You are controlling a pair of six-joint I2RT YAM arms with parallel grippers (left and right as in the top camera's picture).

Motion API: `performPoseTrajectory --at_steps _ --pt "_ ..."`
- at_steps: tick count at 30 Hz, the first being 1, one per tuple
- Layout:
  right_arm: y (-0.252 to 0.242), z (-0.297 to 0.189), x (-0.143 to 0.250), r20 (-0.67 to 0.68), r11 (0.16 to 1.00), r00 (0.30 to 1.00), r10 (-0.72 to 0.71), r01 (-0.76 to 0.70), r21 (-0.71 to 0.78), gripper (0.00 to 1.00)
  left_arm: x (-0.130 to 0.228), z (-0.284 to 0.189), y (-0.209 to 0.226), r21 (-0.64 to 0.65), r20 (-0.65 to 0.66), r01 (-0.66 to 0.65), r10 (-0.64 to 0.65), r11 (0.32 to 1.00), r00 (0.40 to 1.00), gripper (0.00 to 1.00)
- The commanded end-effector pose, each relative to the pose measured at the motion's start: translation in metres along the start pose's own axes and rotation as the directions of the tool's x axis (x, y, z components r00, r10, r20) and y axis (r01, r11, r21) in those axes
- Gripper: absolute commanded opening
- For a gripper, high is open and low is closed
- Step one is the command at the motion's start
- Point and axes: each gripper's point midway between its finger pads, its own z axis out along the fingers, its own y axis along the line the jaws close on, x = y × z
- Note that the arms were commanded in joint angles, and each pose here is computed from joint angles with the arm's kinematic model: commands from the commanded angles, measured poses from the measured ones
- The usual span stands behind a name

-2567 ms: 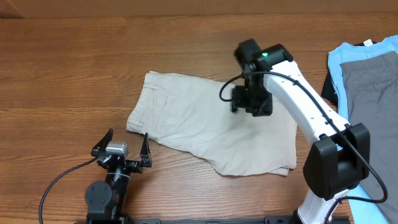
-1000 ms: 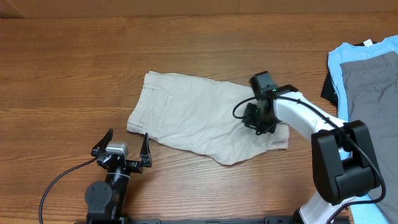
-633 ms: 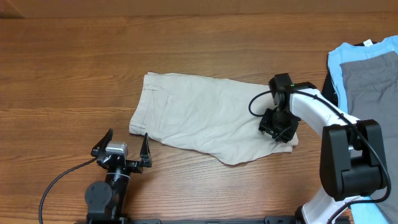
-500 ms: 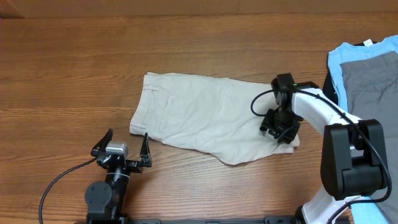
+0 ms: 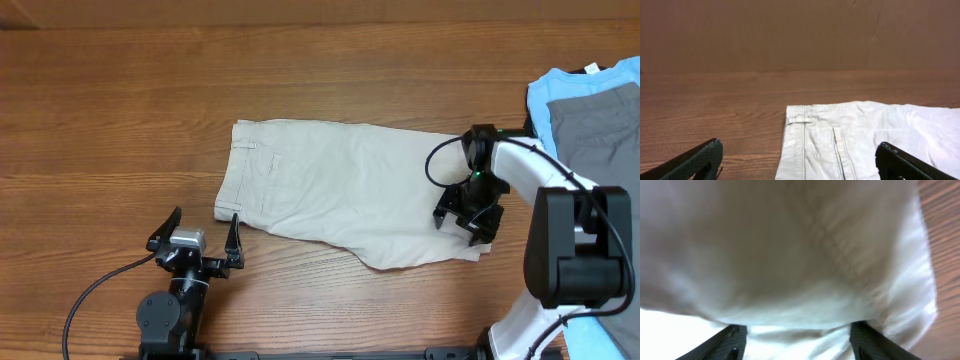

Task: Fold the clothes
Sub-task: 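Release the shorts and move the right gripper to their upper-right corner, then reach the left gripper to the shorts' upper-left corner and grasp it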

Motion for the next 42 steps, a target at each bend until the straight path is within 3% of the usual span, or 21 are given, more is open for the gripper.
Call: performPoseTrajectory --at_steps 1,7,8,10,11,20,36,42 --pt "0.010 -0.025 -0.018 0.037 0.996 0.996 -0.083 0.084 -0.033 0.77 0.000 0.000 -0.001 0.003 0.003 -0.026 0.026 1.000 1.000 1.00" --pt "0.026 -0.083 -0.036 0.146 0.992 0.985 -0.087 0.100 -0.083 0.80 0.000 0.000 -0.001 0.003 0.003 -0.026 0.026 1.000 1.000 1.00" --pt "0.029 -0.090 -0.039 0.169 0.990 0.982 -0.088 0.104 -0.092 0.83 0.000 0.000 -0.001 0.003 0.003 -0.026 0.026 1.000 1.000 1.00" --pt "0.031 -0.100 -0.042 0.198 0.989 0.976 -0.088 0.110 -0.104 0.99 0.000 0.000 -0.001 0.003 0.003 -0.026 0.026 1.000 1.000 1.00" --pt "0.032 -0.101 -0.042 0.202 0.988 0.975 -0.088 0.111 -0.106 1.00 0.000 0.000 -0.001 0.003 0.003 -0.026 0.026 1.000 1.000 1.00" --pt "0.035 -0.102 -0.048 0.226 0.987 0.971 -0.084 0.112 -0.117 1.00 0.000 0.000 -0.001 0.002 0.003 -0.026 0.026 1.000 1.000 1.00" --pt "0.072 -0.133 -0.109 0.495 0.956 0.867 -0.054 0.188 -0.226 1.00 0.000 0.000 -0.001 0.003 0.003 -0.026 0.026 1.000 1.000 1.00" --pt "0.077 -0.140 -0.117 0.531 0.949 0.846 -0.046 0.202 -0.240 1.00 -0.003 0.000 -0.008 0.046 0.017 -0.021 0.020 0.999 1.000 1.00"
